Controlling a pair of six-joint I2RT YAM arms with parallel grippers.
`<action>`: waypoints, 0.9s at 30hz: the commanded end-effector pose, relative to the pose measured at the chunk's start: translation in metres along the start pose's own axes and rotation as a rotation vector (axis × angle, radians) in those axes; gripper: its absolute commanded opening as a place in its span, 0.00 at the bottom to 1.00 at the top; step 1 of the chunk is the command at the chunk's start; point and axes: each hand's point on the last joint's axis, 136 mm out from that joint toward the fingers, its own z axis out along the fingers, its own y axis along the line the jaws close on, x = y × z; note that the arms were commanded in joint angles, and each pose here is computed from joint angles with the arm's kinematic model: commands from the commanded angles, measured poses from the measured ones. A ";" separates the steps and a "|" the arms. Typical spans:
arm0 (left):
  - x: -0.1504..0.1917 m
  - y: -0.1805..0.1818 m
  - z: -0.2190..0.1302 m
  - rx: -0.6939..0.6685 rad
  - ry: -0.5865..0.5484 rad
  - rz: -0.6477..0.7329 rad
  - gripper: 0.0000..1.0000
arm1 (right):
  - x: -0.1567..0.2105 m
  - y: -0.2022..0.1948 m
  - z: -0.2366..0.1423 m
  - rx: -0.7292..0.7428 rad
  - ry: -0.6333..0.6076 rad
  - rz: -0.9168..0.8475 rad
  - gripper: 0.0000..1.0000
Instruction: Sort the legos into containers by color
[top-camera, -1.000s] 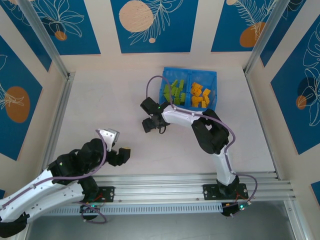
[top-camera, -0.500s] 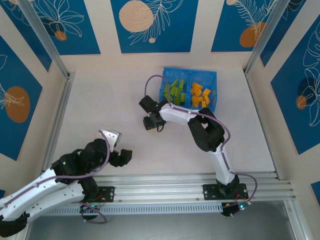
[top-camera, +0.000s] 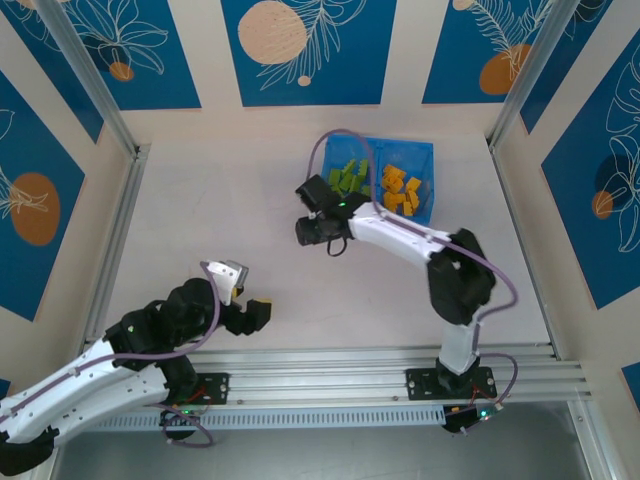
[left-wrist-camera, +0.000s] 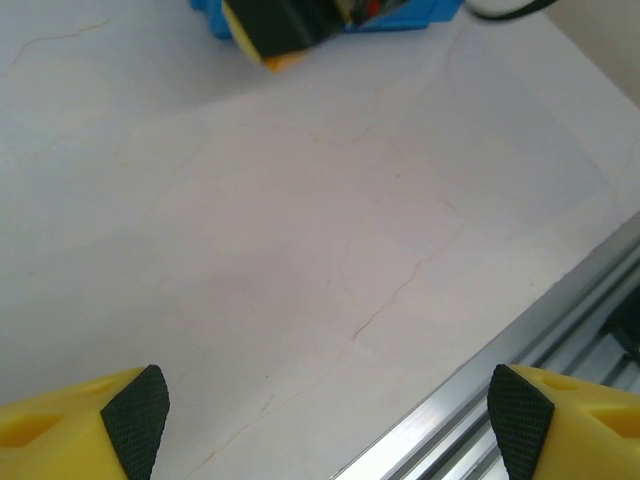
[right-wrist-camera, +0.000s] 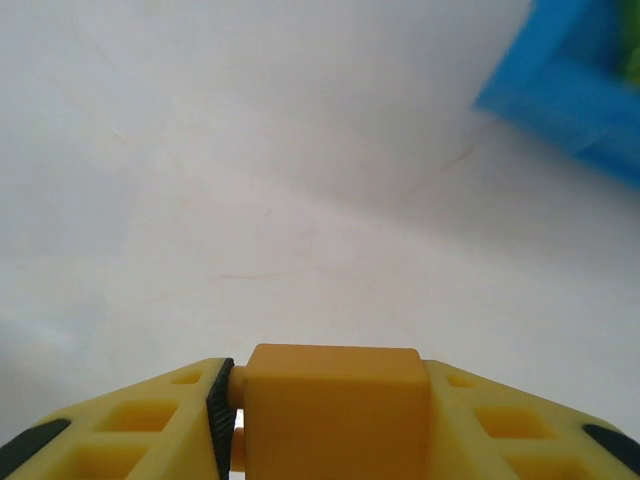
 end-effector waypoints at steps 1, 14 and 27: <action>-0.015 -0.021 -0.004 0.110 -0.069 0.028 0.86 | -0.020 -0.027 -0.043 0.018 -0.115 0.084 0.46; -0.042 -0.062 -0.016 0.336 -0.233 0.113 0.91 | -0.095 -0.249 -0.112 0.266 -0.402 0.498 0.46; -0.034 -0.023 -0.003 0.105 -0.170 0.086 0.92 | -0.145 -0.323 -0.002 0.332 -0.215 0.601 0.60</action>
